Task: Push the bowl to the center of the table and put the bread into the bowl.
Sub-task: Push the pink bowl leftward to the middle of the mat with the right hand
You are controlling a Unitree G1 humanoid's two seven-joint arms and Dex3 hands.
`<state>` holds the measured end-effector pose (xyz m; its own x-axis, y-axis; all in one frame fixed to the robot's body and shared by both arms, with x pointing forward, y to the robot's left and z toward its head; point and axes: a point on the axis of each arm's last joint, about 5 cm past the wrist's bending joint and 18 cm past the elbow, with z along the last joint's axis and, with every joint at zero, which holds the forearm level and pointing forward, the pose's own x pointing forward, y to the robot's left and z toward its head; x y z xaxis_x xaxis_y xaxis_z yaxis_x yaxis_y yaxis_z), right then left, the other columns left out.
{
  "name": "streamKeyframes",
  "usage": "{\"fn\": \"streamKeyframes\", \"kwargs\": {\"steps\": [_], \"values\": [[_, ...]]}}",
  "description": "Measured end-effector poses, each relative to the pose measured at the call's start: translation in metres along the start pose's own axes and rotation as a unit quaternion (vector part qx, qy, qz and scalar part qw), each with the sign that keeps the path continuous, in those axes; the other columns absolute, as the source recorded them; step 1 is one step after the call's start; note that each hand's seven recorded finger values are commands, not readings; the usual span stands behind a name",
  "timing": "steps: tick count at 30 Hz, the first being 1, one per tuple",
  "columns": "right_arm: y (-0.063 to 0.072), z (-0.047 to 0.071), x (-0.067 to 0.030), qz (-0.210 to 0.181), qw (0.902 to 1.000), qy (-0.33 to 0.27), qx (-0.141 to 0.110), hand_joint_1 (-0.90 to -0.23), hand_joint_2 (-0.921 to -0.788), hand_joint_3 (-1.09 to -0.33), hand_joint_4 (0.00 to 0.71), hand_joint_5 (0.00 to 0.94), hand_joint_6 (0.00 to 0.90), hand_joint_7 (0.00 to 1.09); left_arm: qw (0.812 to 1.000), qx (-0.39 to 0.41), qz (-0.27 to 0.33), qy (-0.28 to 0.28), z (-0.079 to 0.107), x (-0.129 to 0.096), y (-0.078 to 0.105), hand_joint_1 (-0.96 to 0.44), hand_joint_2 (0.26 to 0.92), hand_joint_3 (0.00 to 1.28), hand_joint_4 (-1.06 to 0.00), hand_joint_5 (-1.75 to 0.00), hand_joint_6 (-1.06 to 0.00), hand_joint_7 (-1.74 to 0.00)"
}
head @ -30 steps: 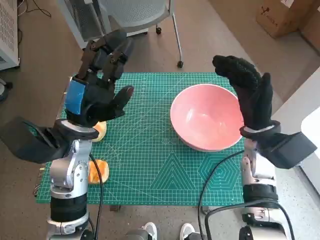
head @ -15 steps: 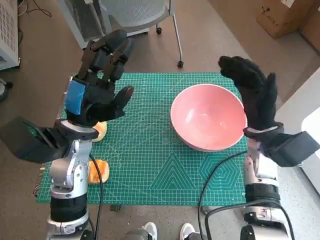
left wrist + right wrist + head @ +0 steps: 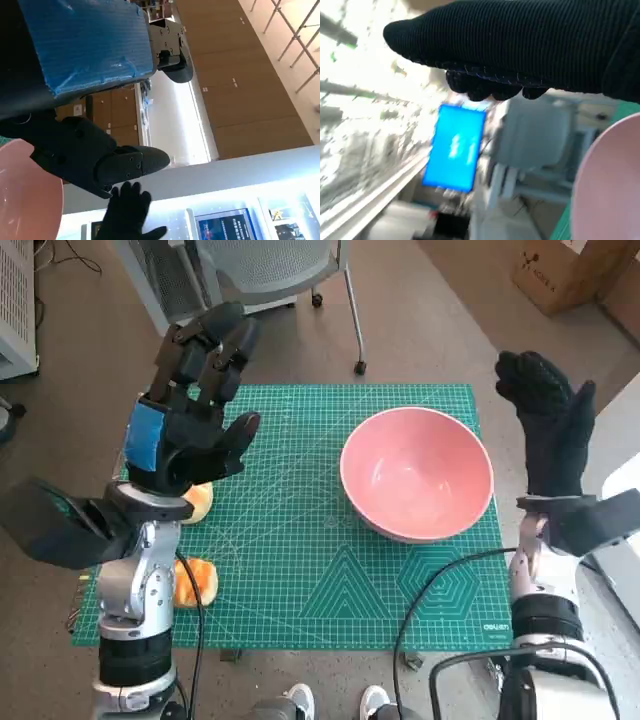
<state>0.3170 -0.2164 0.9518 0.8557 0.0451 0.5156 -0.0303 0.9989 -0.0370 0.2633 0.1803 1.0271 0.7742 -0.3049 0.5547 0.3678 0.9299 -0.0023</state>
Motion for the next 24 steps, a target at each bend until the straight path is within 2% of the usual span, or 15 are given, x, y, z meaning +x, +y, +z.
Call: {"fn": "streamKeyframes", "kwargs": {"steps": [8,15,24], "values": [[-0.005,-0.013,-0.0107,-0.033,0.9971,0.068,-0.009,-0.514,-0.921,-0.559,0.171,0.006,0.341,0.00,1.000,0.004,0.001,-0.002,0.002,-0.001,0.000,-0.39,0.659,0.62,0.00,-0.32,0.00,-0.77],[-0.006,-0.023,-0.0188,-0.051,0.9897,0.134,0.012,-0.512,-0.921,-0.557,0.165,0.002,0.353,0.01,1.000,0.006,0.002,0.000,0.001,-0.003,0.001,-0.39,0.661,0.62,0.00,-0.32,0.00,-0.77],[0.002,-0.032,-0.0243,-0.063,0.9790,0.191,0.035,-0.511,-0.921,-0.563,0.210,0.019,0.390,0.02,1.000,0.008,0.002,0.001,0.002,-0.004,0.002,-0.39,0.662,0.61,0.00,-0.32,0.00,-0.77]]}}
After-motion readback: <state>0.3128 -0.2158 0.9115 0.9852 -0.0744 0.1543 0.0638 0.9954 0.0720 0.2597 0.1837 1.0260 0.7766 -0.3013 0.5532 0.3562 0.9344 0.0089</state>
